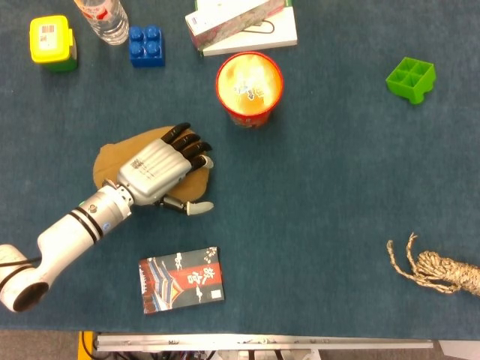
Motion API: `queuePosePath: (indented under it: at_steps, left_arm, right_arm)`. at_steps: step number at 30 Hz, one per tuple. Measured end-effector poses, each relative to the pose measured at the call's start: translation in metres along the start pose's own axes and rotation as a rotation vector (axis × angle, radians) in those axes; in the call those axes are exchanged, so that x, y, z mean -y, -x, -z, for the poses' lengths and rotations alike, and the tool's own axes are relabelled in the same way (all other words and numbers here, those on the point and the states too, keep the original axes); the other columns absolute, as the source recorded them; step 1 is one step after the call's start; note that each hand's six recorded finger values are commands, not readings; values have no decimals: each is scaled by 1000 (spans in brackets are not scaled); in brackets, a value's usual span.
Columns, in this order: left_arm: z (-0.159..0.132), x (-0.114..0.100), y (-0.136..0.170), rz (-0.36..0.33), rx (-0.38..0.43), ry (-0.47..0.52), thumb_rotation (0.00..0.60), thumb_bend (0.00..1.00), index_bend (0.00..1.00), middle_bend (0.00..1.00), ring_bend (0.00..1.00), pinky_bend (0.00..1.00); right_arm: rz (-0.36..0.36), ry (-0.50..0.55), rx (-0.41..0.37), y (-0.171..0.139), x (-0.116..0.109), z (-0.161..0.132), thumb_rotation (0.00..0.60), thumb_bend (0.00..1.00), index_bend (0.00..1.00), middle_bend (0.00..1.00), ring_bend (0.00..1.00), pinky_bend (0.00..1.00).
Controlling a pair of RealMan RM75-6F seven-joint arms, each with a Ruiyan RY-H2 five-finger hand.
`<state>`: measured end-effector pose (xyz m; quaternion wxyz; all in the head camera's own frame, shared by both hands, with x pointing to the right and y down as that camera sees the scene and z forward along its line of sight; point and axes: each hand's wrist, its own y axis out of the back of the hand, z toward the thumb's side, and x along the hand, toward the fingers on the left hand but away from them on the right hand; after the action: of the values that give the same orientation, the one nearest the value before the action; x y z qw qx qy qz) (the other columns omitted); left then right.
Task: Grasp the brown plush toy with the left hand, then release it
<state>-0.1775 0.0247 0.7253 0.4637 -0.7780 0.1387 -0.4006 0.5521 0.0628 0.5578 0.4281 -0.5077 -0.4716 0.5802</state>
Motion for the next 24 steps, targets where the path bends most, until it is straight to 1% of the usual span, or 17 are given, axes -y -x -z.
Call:
queuePosePath:
  at_steps: [6, 8, 12, 15, 16, 18, 22, 24]
  left_arm:
    - [-8, -16, 13, -65, 15, 35, 15, 117, 241, 161, 108, 0]
    - [-7, -20, 18, -85, 6, 47, 15, 117, 241, 161, 108, 0]
    - [1, -28, 29, -130, -38, 70, 44, 117, 241, 161, 109, 0]
    - [13, -35, 42, -177, -97, 95, 96, 118, 241, 161, 109, 0]
    - [20, -37, 48, -197, -131, 110, 117, 117, 241, 161, 109, 0]
    - [31, -38, 60, -222, -190, 136, 185, 117, 241, 161, 109, 0]
    - [56, -37, 92, -275, -328, 189, 234, 117, 241, 161, 109, 0]
    - [64, -37, 106, -303, -382, 206, 286, 117, 241, 161, 110, 0]
  right_arm:
    - [-12, -2, -6, 0, 1, 0, 600, 186, 247, 256, 148, 118]
    - [-18, -4, -11, 1, 2, 0, 600, 186, 247, 256, 148, 118]
    - [-31, -8, -19, 2, 2, -1, 600, 186, 247, 256, 148, 118]
    - [-50, -9, -29, 3, 6, -3, 600, 186, 247, 256, 148, 118]
    - [-57, -9, -34, 3, 8, -4, 600, 186, 247, 256, 148, 118]
    - [-74, -5, -45, 1, 12, -6, 600, 186, 247, 256, 148, 118]
    - [-87, 13, -57, 0, 18, -8, 600, 187, 247, 256, 147, 118]
    - [-90, 18, -65, 0, 19, -9, 600, 187, 247, 256, 148, 118]
